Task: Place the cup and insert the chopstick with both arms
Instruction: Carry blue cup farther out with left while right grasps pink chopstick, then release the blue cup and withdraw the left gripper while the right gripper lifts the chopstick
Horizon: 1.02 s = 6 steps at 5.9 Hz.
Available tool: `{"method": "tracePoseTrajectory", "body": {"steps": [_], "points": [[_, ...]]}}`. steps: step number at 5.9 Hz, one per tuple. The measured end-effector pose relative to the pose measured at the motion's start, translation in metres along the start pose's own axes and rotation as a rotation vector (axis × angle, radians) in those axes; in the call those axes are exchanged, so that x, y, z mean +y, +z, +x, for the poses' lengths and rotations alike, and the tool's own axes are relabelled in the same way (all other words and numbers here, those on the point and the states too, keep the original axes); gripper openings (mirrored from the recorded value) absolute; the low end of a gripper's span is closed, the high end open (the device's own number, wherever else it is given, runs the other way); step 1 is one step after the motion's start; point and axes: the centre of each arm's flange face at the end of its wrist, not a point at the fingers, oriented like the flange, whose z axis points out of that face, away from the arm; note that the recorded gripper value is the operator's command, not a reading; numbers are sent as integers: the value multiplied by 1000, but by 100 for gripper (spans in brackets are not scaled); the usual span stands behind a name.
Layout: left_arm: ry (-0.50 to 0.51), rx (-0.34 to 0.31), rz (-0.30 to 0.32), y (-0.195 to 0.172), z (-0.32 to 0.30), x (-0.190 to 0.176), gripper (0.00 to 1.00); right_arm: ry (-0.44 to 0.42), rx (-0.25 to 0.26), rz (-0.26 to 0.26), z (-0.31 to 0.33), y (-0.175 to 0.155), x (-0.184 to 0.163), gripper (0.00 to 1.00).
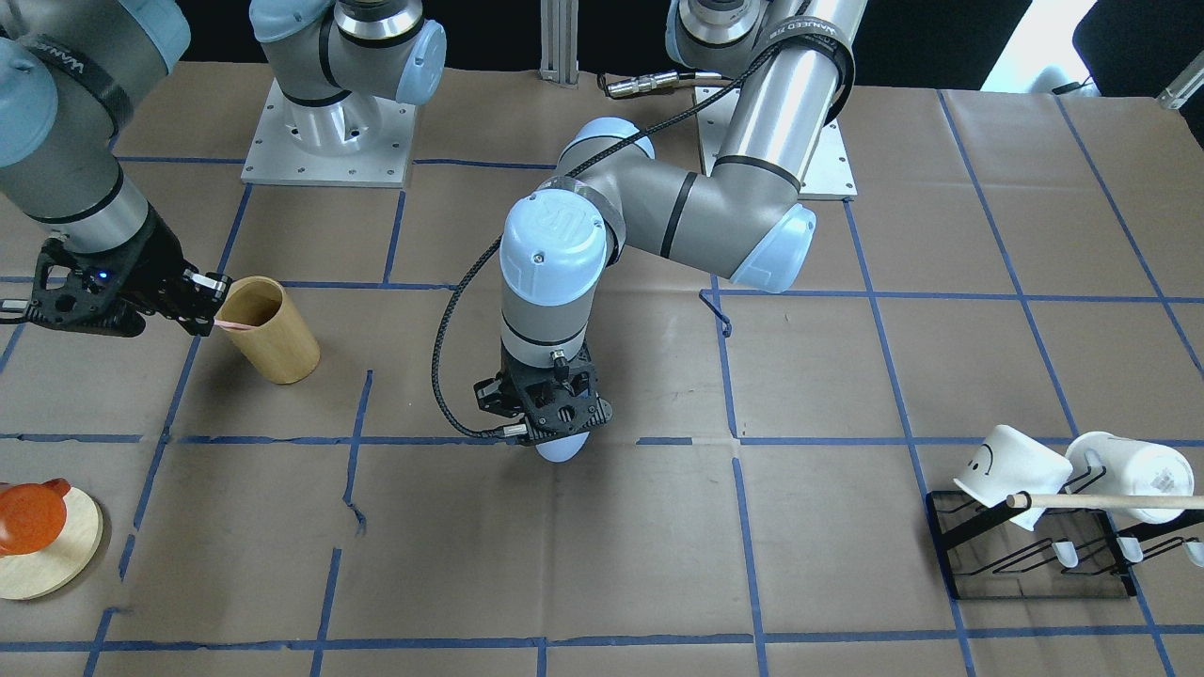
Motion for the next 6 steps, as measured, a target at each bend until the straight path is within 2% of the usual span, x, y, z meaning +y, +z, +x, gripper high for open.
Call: {"method": "tracePoseTrajectory", "body": {"steps": [1,3,5,6], "points": [[1,-5,-6,3,-1,2,99,-1,1,15,0,-16,-3,6],[7,19,23,-24,-1,5,99,-5,-3,27,1,-86,-17,6],[47,20,25,-92,-27,10,99,-26,-5,40,-8,-174,-19,7],[108,4,6,-136,-62,11,99,-25,-6,45,-20,-199,-17,7]]}}
